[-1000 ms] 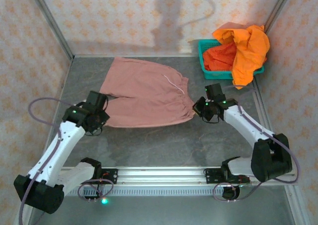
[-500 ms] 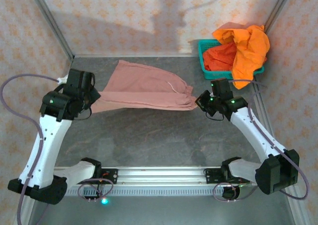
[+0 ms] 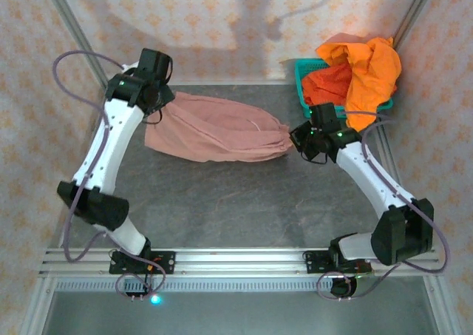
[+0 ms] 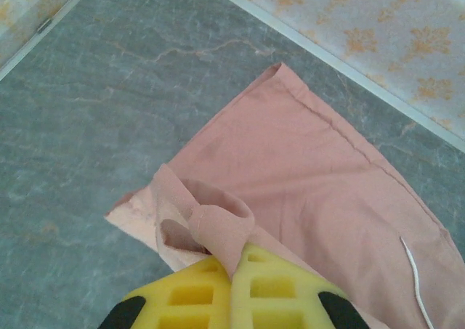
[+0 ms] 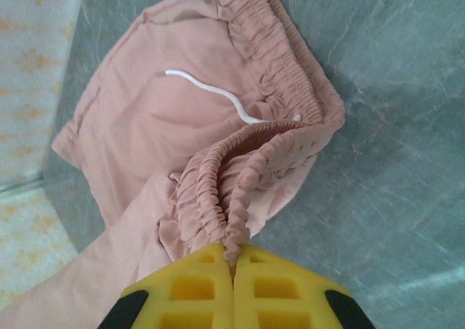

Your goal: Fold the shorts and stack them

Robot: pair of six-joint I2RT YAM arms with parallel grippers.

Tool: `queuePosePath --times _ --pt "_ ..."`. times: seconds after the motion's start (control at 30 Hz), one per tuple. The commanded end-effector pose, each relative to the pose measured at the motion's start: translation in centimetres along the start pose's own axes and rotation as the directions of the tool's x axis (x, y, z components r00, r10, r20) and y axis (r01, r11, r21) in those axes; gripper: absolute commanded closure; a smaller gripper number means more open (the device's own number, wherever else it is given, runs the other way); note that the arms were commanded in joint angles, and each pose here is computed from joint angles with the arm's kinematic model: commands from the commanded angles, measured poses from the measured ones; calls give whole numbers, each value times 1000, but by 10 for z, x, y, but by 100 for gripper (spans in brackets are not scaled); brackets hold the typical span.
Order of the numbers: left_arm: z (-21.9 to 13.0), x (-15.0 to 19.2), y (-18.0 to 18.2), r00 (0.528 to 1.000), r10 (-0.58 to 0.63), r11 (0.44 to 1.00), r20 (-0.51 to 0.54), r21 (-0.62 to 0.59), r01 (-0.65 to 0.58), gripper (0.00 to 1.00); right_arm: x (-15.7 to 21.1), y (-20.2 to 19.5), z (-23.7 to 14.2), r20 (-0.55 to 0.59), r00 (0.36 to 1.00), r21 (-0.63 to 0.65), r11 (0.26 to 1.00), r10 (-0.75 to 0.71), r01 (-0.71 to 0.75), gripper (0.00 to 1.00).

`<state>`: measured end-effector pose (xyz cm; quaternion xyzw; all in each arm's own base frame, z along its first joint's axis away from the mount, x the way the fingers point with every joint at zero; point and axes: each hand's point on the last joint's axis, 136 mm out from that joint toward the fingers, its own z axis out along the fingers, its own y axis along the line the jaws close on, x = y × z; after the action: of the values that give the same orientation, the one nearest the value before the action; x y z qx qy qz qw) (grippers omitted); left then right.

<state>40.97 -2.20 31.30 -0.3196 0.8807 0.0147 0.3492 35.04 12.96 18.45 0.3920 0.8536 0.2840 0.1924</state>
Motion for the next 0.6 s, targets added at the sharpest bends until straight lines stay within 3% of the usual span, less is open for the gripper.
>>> queuePosePath --times 0.0,0.47,0.57 --pt "10 -25 -3 998 -11 999 60 -30 13 100 -32 20 3 95 993 -40 997 74 -71 100" --pt "113 -38 -30 997 -72 992 5 -99 72 100 -83 30 66 122 955 -19 963 269 -269 100" --pt "140 -43 -39 991 -136 989 -16 -66 135 100 -95 36 82 119 929 -58 937 350 -345 92"
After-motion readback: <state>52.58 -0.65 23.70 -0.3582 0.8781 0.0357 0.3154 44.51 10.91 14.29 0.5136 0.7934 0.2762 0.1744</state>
